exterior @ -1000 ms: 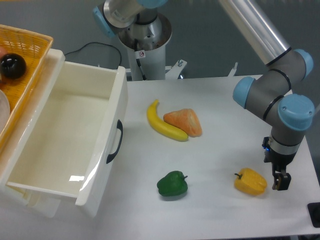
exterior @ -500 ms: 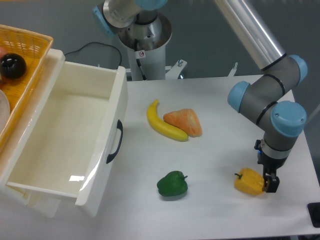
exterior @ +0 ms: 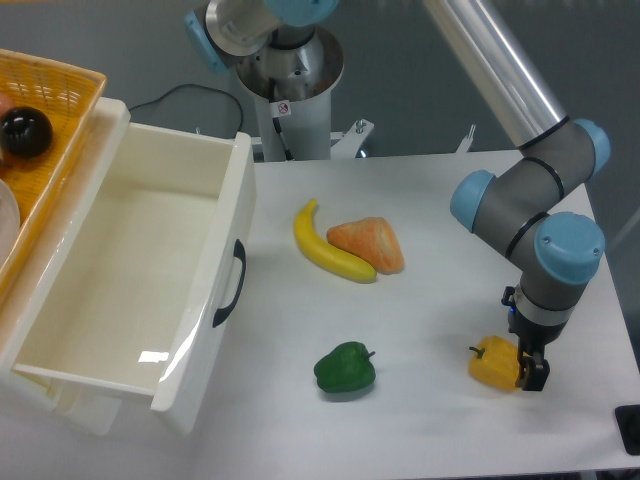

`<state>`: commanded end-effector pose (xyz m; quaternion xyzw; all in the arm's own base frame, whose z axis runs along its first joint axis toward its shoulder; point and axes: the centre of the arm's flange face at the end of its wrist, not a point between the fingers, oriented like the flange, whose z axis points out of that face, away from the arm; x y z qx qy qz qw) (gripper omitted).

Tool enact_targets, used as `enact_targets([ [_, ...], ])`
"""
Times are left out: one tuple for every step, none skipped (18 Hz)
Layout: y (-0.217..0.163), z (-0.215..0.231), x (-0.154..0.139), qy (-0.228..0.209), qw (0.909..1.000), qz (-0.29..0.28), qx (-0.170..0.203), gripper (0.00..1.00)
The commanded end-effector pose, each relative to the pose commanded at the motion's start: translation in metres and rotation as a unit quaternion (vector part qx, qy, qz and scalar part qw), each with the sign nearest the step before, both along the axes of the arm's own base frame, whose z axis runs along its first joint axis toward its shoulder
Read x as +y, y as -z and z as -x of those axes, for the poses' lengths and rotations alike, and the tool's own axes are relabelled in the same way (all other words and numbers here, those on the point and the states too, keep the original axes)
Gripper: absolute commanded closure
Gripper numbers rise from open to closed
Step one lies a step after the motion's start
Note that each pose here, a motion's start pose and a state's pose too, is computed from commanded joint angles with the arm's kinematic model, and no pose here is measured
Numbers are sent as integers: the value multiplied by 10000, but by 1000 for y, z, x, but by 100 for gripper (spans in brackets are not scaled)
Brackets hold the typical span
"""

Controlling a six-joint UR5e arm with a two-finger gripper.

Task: Pick up the yellow pepper
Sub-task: 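Lower the gripper around the yellow pepper and close on it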

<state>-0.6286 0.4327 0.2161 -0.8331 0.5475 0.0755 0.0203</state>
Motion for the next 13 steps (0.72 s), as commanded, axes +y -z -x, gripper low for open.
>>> enact_targets([
  [0, -1, 1, 0, 10000, -4, 6, 0],
  [1, -2, 3, 15, 10000, 2, -8, 0],
  [2, -2, 3, 8, 10000, 5, -16, 0],
  [3, -3, 3, 13, 10000, 22, -17, 0],
  [4, -4, 2, 7, 10000, 69, -12, 0],
  [5, -4, 1, 3, 9999, 100, -7, 0],
  [4, -7, 5, 37, 9999, 128, 6, 0],
  [6, -10, 10, 71, 9998, 159, 13, 0],
  [4, -10, 9, 60, 9998, 175, 28, 0],
  [4, -11, 10, 60, 9998, 175, 28, 0],
  [5, -11, 10, 30, 9998, 175, 18, 1],
  [6, -13, 10, 14, 9998, 186, 5, 6],
  [8, -15, 9, -23, 9998, 195, -26, 14],
])
